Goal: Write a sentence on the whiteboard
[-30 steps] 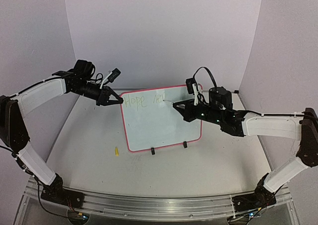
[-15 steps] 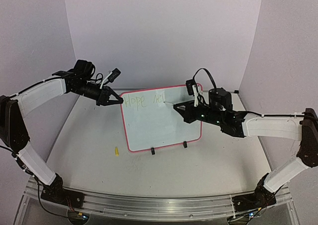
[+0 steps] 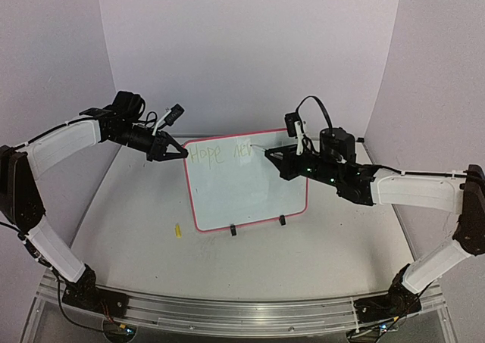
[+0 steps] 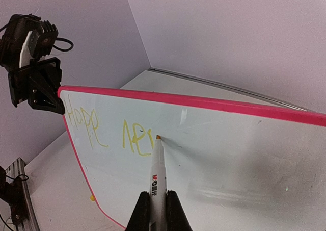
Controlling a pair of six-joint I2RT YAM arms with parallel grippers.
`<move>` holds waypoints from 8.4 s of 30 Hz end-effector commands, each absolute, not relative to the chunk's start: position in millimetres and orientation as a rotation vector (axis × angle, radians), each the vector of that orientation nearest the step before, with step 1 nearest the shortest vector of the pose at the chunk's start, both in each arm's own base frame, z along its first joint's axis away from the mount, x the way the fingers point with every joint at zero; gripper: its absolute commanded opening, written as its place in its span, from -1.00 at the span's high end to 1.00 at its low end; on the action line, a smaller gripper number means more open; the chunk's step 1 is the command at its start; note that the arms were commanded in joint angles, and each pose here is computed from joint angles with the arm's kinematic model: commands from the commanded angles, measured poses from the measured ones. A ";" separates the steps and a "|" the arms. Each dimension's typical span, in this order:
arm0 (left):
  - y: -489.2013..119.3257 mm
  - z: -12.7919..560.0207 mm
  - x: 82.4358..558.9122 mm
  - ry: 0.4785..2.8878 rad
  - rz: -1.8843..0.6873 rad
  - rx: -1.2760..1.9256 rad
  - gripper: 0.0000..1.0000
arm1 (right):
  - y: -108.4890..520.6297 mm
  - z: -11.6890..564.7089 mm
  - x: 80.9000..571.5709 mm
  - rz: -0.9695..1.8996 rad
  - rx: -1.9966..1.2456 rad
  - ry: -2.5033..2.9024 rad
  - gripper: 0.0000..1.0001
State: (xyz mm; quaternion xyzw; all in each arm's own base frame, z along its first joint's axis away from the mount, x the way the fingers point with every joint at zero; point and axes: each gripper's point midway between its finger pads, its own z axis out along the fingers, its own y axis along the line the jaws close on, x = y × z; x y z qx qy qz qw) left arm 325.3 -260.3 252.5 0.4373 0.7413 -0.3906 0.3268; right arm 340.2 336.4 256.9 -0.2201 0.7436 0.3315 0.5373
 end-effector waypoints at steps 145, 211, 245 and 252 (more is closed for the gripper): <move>-269.0 238.3 318.8 1.981 -1.005 1.195 1.00 | 312.1 281.1 344.3 0.744 -0.409 1.670 1.00; -270.1 239.4 317.6 1.976 -1.002 1.200 1.00 | 298.5 271.6 346.2 0.737 -0.307 1.679 1.00; -276.5 236.8 310.3 1.976 -1.009 1.220 1.00 | 401.0 253.7 248.4 0.976 -0.694 1.678 1.00; -276.7 237.9 308.8 1.972 -1.004 1.223 1.00 | 442.8 234.3 258.8 1.035 -0.696 1.673 1.00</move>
